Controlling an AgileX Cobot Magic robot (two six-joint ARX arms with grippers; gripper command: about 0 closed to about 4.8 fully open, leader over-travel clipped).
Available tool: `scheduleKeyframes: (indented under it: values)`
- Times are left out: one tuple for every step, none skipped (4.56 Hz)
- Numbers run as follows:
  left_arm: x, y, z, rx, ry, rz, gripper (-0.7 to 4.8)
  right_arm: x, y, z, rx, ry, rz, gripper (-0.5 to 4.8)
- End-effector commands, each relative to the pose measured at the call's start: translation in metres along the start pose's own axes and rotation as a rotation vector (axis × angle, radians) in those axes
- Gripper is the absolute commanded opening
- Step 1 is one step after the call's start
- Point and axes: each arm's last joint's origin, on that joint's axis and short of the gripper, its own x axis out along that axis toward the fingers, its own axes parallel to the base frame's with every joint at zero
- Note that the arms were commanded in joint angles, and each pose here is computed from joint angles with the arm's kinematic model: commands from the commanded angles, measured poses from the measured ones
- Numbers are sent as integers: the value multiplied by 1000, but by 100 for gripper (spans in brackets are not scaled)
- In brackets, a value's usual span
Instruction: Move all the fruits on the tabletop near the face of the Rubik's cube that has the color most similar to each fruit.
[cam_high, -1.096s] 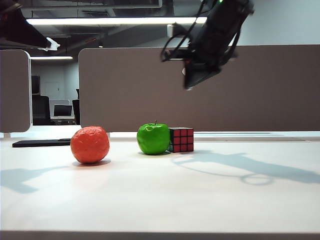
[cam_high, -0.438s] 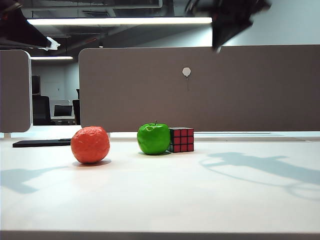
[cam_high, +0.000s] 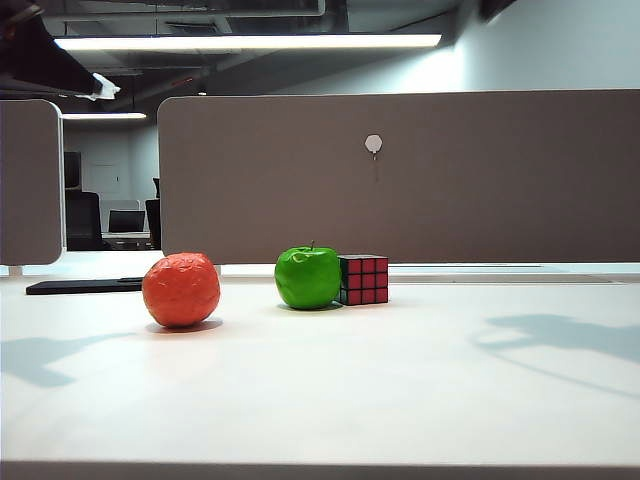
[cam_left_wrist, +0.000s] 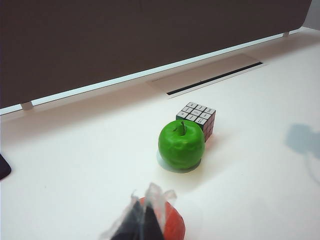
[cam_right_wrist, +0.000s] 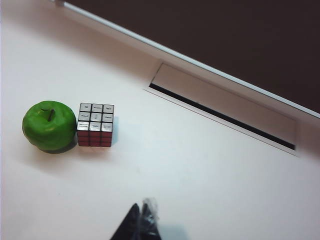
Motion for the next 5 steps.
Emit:
scheduleKeyframes:
  values:
    - [-16, 4, 15, -64, -96, 52, -6, -67, -25, -56, 80, -100, -71, -1]
    - [-72, -16, 32, -56, -176, 121, -6, -151, -32, -161, 175, -469, -124, -1]
    - [-146, -65, 18, -40, -217, 194, -6, -140, -24, -204, 166, -387, -152, -1]
    - [-156, -73, 6, -145, -158, 191, -6, -110, -15, -219, 191, -412, -115, -1]
    - [-155, -72, 5, -142, -151, 200, -6, -71, -9, -237, 251, -491, -270, -1]
